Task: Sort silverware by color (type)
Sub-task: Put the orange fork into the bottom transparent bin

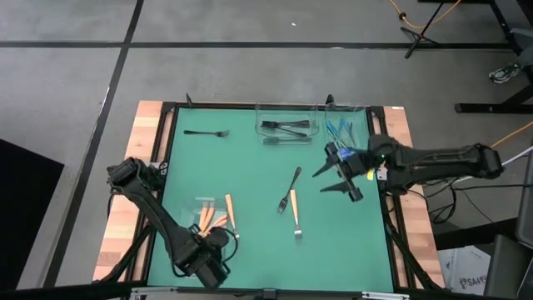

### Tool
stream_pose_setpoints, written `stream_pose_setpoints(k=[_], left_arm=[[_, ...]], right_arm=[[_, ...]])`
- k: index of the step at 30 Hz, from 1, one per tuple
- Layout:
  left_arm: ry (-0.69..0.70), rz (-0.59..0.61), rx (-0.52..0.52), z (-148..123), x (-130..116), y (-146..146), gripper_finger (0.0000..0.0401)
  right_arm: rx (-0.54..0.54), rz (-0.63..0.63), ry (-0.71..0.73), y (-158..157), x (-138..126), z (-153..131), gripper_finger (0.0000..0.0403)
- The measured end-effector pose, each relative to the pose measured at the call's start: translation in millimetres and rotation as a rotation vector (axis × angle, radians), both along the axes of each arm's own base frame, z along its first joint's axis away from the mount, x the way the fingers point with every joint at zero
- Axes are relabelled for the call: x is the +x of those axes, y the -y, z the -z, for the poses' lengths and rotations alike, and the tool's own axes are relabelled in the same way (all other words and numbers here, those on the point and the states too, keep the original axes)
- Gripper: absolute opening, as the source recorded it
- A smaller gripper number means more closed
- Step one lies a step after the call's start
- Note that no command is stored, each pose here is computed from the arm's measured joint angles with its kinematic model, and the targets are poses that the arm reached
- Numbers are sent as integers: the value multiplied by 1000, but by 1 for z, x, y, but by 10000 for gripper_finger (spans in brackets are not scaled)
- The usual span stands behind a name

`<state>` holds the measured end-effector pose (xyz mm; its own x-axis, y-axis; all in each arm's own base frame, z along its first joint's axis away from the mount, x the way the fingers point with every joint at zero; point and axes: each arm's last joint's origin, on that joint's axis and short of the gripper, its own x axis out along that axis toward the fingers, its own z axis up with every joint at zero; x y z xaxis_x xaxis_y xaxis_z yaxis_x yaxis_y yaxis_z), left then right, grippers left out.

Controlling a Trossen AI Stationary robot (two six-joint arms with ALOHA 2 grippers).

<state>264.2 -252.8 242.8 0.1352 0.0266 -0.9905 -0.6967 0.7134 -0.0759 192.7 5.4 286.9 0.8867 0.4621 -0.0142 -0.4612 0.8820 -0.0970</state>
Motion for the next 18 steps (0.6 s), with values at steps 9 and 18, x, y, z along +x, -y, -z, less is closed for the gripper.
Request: stream_pose_setpoints(k=[9, 18], left_arm=[[134, 101, -42, -37, 10, 8, 77], [228, 120, 39, -45, 18, 2, 77]], right_arm=[[-57, -63, 2, -29, 3, 5, 218], [-265, -57, -122, -57, 31, 23, 218]])
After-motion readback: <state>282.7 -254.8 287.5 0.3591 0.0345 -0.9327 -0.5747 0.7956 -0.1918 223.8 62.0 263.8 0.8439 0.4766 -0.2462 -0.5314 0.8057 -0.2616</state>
